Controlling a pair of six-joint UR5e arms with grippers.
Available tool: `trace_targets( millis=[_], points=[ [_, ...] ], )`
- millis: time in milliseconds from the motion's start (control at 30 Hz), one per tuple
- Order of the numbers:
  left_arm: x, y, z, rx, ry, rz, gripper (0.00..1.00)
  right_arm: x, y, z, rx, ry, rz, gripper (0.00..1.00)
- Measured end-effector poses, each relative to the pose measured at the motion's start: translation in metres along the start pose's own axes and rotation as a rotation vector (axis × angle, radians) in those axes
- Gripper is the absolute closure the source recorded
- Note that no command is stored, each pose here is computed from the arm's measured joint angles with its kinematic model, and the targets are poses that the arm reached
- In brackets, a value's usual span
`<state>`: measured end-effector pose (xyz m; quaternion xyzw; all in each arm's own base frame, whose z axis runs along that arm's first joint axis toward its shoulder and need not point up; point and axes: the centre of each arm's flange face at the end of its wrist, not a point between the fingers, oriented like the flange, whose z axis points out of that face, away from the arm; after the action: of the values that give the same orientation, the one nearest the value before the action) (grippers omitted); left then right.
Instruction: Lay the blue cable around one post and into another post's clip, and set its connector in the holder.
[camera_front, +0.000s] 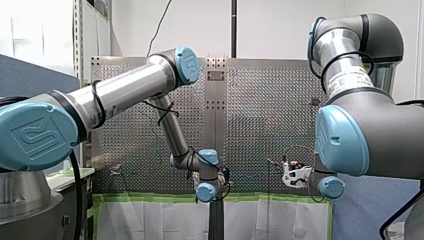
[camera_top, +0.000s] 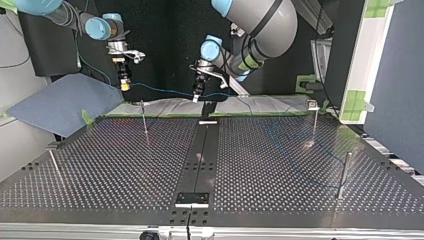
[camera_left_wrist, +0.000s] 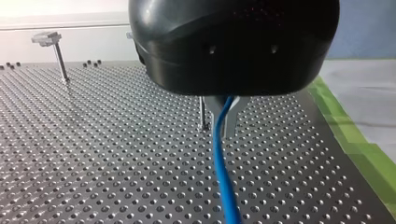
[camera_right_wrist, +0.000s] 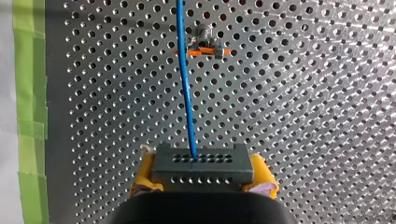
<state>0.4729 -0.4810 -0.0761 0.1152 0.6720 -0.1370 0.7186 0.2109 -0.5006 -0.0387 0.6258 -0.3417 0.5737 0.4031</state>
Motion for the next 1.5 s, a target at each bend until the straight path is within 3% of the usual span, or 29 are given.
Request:
trace_targets(
  millis=[333, 667, 1033, 1400, 1500],
  points=[
    [0.001, 0.001, 0.001, 0.004, 0.006, -0.016, 0.99, 0.001, 0.004, 0.002, -0.009, 0.004, 0.001, 1.00],
    [-0.001, -0.006, 0.002, 0.019, 0.026, -0.011, 0.99, 0.002, 0.018, 0.011, -0.055, -0.016, 0.011, 1.00],
    [-0.005, -0.055, 0.003, 0.102, 0.047, 0.010, 0.99, 0.005, 0.042, 0.028, -0.093, -0.031, 0.070, 1.00],
    [0.004, -0.081, 0.003, 0.124, 0.097, 0.016, 0.99, 0.009, 0.079, 0.040, -0.142, -0.025, 0.157, 1.00],
    [0.003, -0.084, 0.003, 0.118, 0.102, 0.016, 0.99, 0.010, 0.088, 0.043, -0.154, -0.023, 0.173, 1.00]
  ],
)
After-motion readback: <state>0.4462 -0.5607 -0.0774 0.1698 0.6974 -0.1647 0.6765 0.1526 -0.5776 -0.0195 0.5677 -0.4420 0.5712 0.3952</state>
